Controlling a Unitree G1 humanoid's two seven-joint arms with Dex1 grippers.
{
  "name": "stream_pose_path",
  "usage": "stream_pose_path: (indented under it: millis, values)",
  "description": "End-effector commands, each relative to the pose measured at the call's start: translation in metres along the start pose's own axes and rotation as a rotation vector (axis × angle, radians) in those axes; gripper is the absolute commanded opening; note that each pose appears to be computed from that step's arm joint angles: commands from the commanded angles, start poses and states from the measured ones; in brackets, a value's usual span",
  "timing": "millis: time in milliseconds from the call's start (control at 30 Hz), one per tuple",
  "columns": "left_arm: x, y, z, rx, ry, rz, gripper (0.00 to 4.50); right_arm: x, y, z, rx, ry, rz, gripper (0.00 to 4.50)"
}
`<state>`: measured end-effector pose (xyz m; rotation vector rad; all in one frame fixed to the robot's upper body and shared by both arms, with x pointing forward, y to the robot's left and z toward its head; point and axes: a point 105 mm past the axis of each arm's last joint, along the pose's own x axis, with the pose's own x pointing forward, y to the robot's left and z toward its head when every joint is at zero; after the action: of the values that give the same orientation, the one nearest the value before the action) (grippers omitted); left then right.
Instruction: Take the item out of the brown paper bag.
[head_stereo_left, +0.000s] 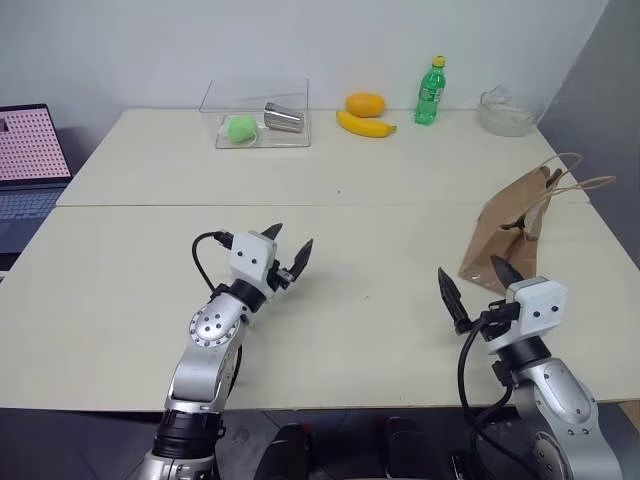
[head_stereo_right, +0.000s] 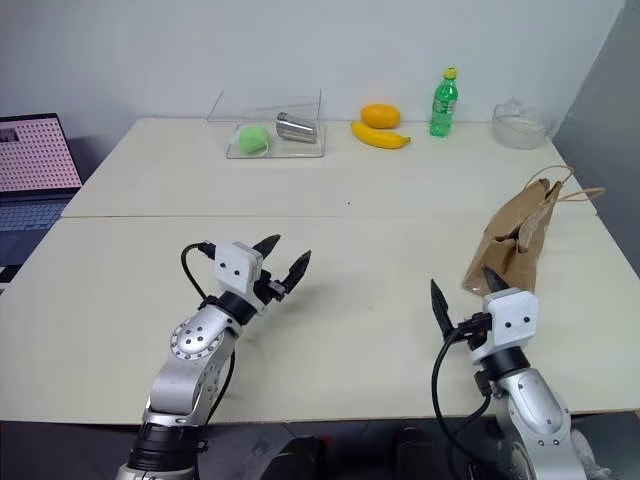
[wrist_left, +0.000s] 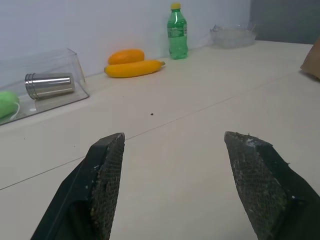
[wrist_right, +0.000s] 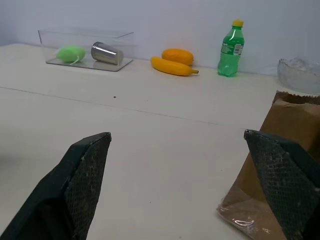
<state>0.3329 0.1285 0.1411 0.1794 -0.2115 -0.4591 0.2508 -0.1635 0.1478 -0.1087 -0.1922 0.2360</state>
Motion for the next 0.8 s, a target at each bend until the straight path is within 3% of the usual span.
stream_pose_path:
  millis: [33, 700, 800]
  values:
    - [0.004, 0.000, 0.020, 0.033, -0.067, -0.011, 3.35, 0.000, 0.002, 0.009, -0.007, -0.036, -0.002, 4.50]
    - [0.006, -0.006, 0.030, 0.018, -0.105, -0.073, 3.35, -0.001, 0.004, 0.007, -0.016, -0.025, 0.011, 4.50]
    - [0.003, -0.022, 0.046, -0.044, -0.159, -0.270, 3.35, -0.005, 0.005, 0.013, -0.039, -0.030, 0.011, 4.50]
